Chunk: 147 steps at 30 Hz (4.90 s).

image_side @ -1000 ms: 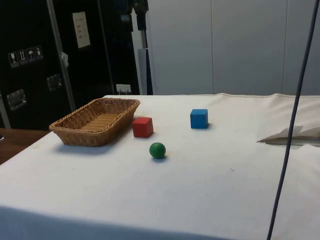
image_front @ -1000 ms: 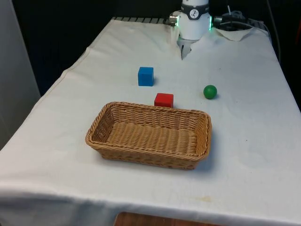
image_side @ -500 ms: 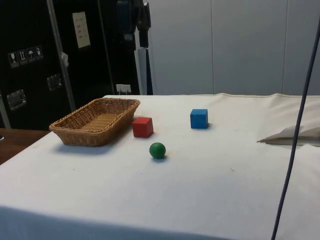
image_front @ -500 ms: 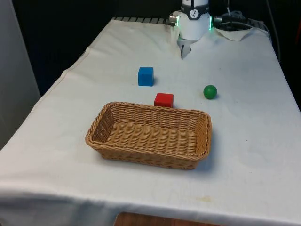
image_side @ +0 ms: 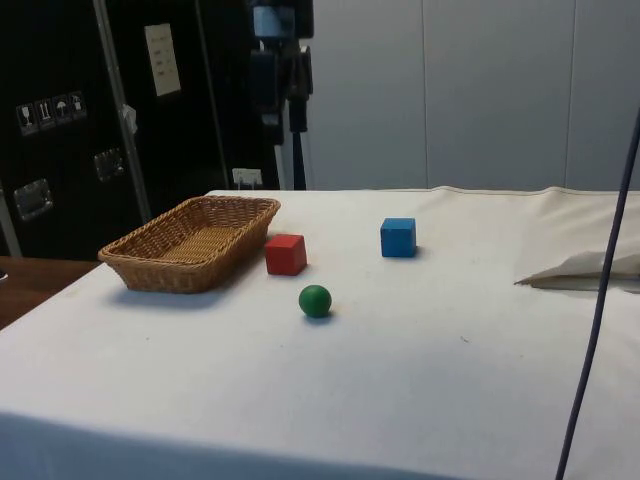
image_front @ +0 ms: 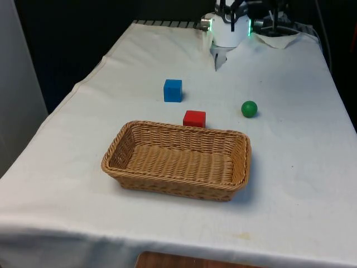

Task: Place all non-red objects into the basket.

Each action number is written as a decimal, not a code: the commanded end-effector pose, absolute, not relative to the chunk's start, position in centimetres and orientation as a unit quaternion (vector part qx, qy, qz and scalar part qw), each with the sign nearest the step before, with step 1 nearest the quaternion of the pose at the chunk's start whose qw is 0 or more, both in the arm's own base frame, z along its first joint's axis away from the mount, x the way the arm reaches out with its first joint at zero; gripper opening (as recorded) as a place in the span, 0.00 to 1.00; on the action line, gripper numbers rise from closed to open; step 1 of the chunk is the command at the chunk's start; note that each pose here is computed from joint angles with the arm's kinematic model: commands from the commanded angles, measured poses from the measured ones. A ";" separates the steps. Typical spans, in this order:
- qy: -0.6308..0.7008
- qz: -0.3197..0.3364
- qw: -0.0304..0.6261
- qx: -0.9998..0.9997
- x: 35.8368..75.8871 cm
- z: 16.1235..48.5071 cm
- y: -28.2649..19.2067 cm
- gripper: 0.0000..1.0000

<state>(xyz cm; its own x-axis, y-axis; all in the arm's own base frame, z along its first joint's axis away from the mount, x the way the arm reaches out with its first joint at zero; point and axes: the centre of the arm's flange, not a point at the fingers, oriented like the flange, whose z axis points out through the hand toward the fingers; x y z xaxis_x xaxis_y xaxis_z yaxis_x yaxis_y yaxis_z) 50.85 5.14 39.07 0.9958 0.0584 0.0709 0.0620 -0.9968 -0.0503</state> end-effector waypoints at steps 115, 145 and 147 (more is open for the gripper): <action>0.028 -0.041 0.016 -0.999 49.7 18.5 5.6 0.00; 0.028 -0.053 0.038 -0.997 50.3 28.7 2.0 0.00; 0.028 -0.054 0.037 -0.997 50.3 29.3 1.6 0.00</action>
